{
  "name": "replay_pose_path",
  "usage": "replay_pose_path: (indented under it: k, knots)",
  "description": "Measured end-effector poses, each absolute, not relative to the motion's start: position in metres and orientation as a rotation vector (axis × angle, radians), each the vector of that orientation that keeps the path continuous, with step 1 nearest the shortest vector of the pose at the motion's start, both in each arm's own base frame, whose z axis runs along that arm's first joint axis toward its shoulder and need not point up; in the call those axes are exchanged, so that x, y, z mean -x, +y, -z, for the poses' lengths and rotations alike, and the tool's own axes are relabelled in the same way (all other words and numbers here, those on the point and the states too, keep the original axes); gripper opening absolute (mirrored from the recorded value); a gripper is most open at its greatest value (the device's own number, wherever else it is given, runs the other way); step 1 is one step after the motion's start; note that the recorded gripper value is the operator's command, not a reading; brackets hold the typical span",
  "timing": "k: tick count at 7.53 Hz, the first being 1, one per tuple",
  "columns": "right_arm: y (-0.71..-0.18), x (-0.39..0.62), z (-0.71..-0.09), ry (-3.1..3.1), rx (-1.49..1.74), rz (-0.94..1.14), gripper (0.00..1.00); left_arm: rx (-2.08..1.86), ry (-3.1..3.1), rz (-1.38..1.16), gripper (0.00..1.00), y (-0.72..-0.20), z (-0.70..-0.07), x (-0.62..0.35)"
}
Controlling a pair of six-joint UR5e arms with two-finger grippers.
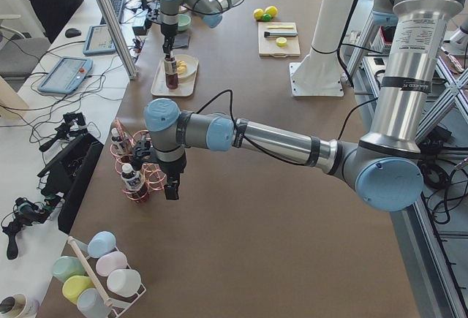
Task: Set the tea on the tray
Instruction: 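Lower the bottle onto the tray beside the plate and open the right gripper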
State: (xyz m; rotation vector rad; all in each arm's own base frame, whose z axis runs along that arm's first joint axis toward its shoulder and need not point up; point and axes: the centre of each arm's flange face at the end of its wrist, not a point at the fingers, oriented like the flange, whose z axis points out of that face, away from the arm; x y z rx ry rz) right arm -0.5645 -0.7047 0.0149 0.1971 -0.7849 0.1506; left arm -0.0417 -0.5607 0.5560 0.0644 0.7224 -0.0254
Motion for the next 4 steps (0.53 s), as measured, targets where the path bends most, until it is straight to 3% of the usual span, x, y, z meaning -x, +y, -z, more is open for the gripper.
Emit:
replay_pose_path:
  k: [1, 4]
  knots:
    - [-0.7047, 0.5647, -0.0114, -0.786, -0.199, -0.151, 0.97, -0.065, 0.722, 0.025, 0.98, -0.5617, -0.5553, 0.0414]
    - [-0.7046, 0.5659, -0.0094, -0.782, -0.207, -0.152, 1.00, -0.063, 0.721, 0.026, 0.98, -0.5713, -0.5544, 0.0407]
